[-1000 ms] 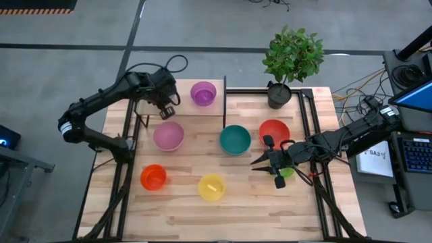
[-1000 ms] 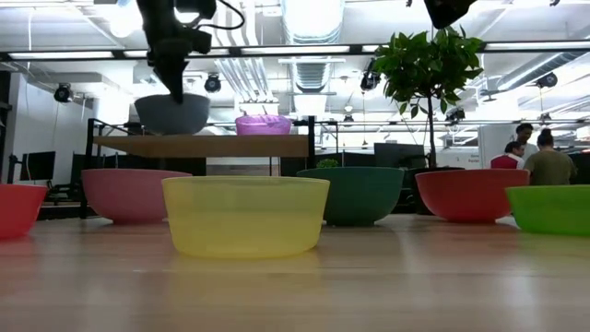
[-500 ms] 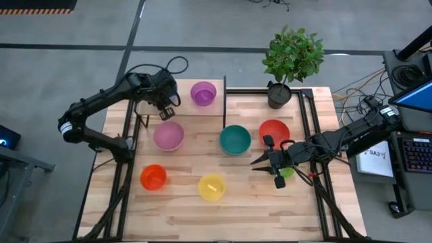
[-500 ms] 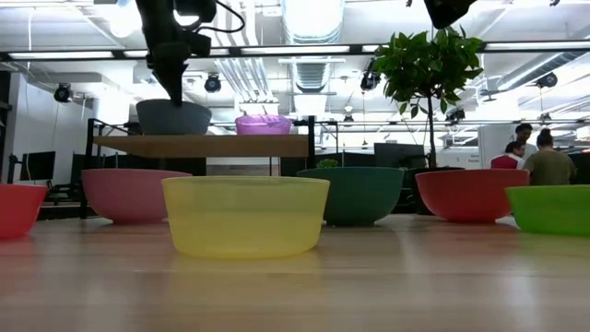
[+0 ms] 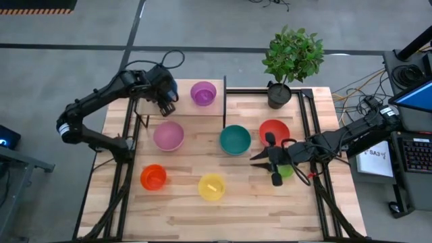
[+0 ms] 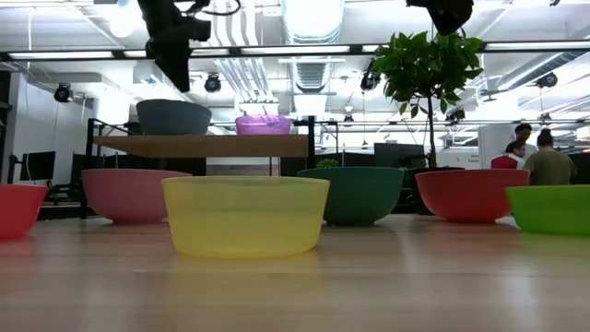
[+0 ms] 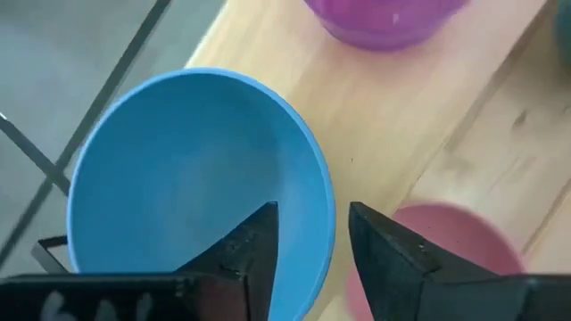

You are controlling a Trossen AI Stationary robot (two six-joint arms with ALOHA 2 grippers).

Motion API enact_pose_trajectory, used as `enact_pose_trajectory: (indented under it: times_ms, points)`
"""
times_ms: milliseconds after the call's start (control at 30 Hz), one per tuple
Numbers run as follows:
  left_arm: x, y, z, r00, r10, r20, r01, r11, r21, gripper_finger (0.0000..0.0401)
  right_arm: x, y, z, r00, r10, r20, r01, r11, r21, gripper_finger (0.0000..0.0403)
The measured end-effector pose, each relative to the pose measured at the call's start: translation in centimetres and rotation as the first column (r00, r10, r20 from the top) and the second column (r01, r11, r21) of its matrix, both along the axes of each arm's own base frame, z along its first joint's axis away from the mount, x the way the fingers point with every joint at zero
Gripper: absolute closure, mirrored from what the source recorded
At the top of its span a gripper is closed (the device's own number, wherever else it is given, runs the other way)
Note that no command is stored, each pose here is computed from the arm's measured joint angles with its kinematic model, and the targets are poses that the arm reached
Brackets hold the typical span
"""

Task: Place and stack bowls onto a shelf
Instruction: Stack the yellow bowl on the purple bowl on the shelf

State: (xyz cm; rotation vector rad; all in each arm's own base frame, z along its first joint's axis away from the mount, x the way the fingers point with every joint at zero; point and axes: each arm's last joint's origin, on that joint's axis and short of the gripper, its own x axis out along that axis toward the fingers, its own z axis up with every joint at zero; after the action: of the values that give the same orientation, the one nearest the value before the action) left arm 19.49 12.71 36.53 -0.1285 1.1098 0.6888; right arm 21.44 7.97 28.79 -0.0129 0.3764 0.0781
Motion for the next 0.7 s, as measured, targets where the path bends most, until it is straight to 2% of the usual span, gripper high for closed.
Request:
enact_pose_trajectory:
  times_ms: [167, 267, 367, 500, 700]
  points:
    - [-0.3, -2.0, 1.3, 0.992, 0.007, 0.127, -0.009, 1.0, 0.014, 0.0278, 0.6, 0.1, -0.6, 0.998, -0.059, -0.024, 0.06, 0.997, 0.046, 0.0321]
    - [0.0, -4.2, 2.5, 0.968, -0.047, 0.248, 0.039, 0.999, 0.036, 0.0278, 1.4, 0.4, -1.5, 0.995, -0.089, -0.052, 0.092, 0.994, 0.055, 0.0321]
    - [0.6, -6.8, 3.2, 0.916, -0.158, 0.368, 0.14, 0.987, 0.076, 0.0278, 2.4, 0.8, -2.4, 0.993, -0.093, -0.075, 0.096, 0.994, 0.048, 0.0321]
    - [1.4, -10.3, 3.0, 0.818, -0.299, 0.492, 0.253, 0.954, 0.161, 0.0278, 4.1, 1.3, -2.4, 0.99, -0.097, -0.099, 0.101, 0.994, 0.033, 0.0321]
    - [2.0, -14.5, -0.2, 0.719, -0.401, 0.567, 0.279, 0.915, 0.293, 0.0278, 6.6, 2.2, -1.2, 0.975, -0.106, -0.193, 0.104, 0.994, -0.022, 0.0321]
